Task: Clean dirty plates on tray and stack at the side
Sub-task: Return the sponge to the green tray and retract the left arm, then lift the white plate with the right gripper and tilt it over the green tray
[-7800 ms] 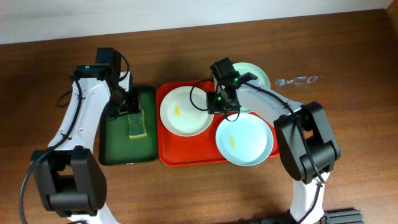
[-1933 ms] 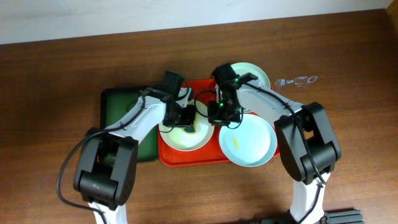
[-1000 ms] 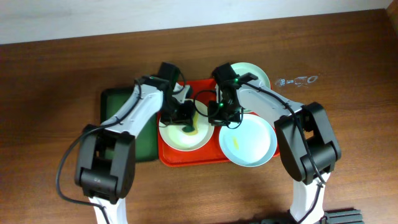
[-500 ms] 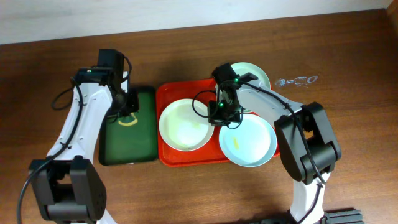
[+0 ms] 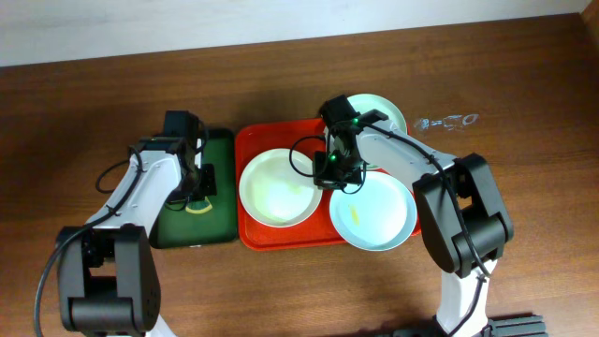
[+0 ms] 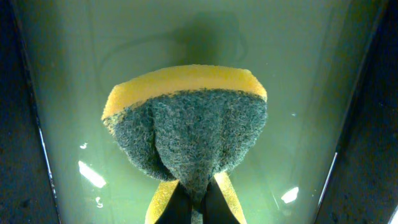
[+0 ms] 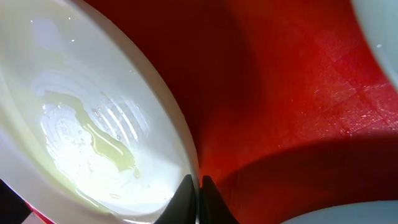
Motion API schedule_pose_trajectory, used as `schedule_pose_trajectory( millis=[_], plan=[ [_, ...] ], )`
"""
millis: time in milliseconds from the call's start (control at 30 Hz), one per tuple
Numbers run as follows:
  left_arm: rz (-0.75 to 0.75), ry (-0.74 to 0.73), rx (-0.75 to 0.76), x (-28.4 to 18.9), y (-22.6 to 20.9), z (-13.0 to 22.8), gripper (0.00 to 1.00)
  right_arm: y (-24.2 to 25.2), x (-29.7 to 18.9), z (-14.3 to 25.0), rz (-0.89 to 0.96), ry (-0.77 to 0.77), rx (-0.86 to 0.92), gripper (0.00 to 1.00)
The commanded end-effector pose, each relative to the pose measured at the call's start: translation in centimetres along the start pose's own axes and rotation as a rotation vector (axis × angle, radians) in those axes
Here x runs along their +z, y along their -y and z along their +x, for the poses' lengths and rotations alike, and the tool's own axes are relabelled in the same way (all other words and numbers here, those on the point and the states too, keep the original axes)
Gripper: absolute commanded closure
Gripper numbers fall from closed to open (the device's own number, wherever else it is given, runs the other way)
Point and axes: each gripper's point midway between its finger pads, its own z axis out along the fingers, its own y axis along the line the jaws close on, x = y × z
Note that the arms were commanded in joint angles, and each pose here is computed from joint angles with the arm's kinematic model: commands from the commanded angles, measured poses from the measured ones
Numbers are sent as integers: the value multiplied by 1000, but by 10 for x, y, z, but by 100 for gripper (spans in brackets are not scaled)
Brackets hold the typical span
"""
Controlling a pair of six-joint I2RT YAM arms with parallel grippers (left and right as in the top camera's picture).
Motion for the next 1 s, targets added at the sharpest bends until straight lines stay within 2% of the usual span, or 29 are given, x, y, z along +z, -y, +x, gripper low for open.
schedule_pose_trajectory(
  millis=[0, 200, 233, 267, 333, 400, 467, 533, 633, 700, 833, 967],
  plan=[
    [-14, -1, 21, 0, -3, 2, 100, -1, -2, 3, 6, 2, -9, 95],
    [-20, -35, 24, 9, -5, 16, 95, -1, -2, 3, 6, 2, -9, 95],
    [-20, -35, 23, 10, -5, 16, 89, -1, -2, 3, 6, 2, -9, 96],
    [-20, -35, 23, 10, -4, 16, 68, -1, -2, 3, 6, 2, -9, 95],
    [-15, -28, 12, 5, -4, 13, 51, -1, -2, 3, 6, 2, -9, 96],
    [-9, 8, -11, -9, -5, 3, 46, -1, -2, 2, 4, 5, -10, 95],
    [4, 90, -76, -43, -16, -18, 39, -1, -2, 2, 4, 4, -10, 95],
    [23, 210, -228, -98, -45, -40, 30, -1, -2, 2, 4, 4, -10, 94],
    [97, 318, -326, -139, -72, -53, 24, -1, -2, 2, 4, 5, -10, 82],
    [85, 382, -462, -161, -115, -49, 1, -1, -2, 2, 4, 5, -11, 71],
    [47, 391, -574, -163, -160, -38, 1, 2, -2, 0, 27, 17, -11, 69],
    [44, 389, -583, -162, -163, -37, 1, 6, -2, -4, 51, 36, -13, 69]
  ],
)
